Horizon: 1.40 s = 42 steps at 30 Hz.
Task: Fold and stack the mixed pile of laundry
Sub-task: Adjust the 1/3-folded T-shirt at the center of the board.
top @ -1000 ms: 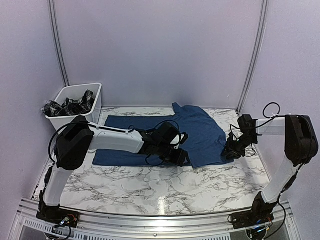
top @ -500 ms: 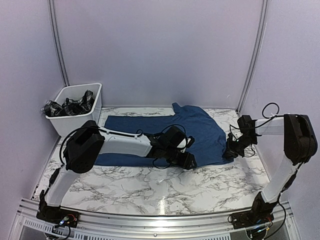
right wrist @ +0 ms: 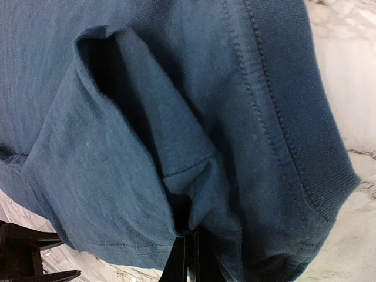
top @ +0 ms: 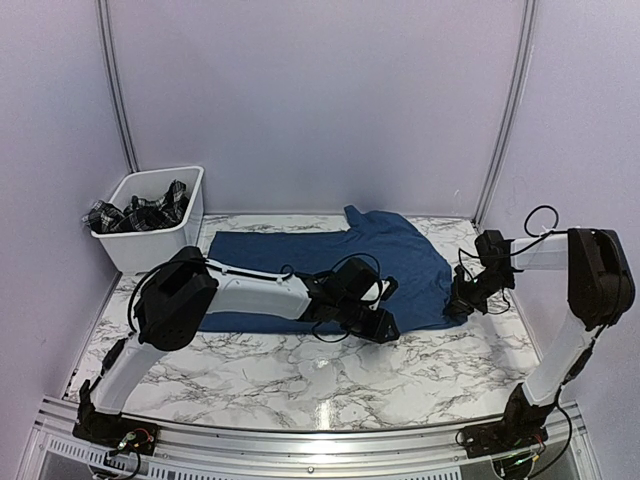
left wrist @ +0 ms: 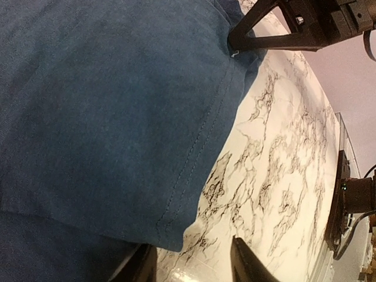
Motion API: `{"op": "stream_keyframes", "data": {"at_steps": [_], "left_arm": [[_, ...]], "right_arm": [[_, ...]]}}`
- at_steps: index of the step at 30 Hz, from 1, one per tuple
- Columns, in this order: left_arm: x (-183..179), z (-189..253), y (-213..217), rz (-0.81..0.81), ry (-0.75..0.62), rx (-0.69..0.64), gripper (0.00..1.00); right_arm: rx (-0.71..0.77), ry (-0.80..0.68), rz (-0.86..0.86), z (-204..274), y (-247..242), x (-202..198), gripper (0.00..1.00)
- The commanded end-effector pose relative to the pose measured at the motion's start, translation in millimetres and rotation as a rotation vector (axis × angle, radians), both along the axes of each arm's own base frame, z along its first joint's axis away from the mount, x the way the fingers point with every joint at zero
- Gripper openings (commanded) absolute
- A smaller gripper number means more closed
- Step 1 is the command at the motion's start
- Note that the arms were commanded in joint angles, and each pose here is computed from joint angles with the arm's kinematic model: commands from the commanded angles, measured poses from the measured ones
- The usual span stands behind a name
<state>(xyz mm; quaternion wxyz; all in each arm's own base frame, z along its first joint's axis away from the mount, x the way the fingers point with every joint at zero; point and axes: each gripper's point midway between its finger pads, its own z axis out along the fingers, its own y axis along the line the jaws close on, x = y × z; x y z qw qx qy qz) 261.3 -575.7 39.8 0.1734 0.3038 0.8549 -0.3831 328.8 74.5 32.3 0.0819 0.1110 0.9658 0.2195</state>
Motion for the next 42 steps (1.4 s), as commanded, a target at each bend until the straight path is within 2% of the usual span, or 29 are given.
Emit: {"op": "stream_keyframes", "data": {"at_steps": [1,11,20,21,23,25,28,30,33,42], "left_arm": [[-1,5,-14,-0.013,-0.008,-0.051,0.37],[20,39,-10,0.040,-0.025,-0.123,0.00],[42,43,2,0.110,0.020,-0.167,0.00],[41,40,1,0.103,0.031,-0.163,0.01],[39,34,1,0.099,0.044,-0.146,0.17],[35,29,0,0.086,0.062,-0.142,0.28],[31,20,1,0.081,0.081,-0.128,0.37],[29,16,2,0.083,0.091,-0.122,0.39],[27,9,4,0.084,0.106,-0.110,0.42],[24,4,5,0.076,0.119,-0.104,0.50]], "right_arm": [[0.040,-0.056,-0.007,18,4,11,0.00],[0.088,-0.100,-0.025,38,11,25,0.00],[0.101,-0.112,-0.029,45,12,32,0.00],[0.095,-0.107,-0.055,44,2,33,0.00],[0.087,-0.088,-0.060,40,-1,29,0.00],[0.077,-0.060,-0.055,33,-2,23,0.02],[0.063,-0.028,-0.053,24,-6,12,0.14],[0.051,-0.013,-0.052,20,-8,6,0.19],[0.052,0.001,-0.051,16,-9,1,0.19],[0.069,0.005,-0.051,19,-6,0,0.10]]}}
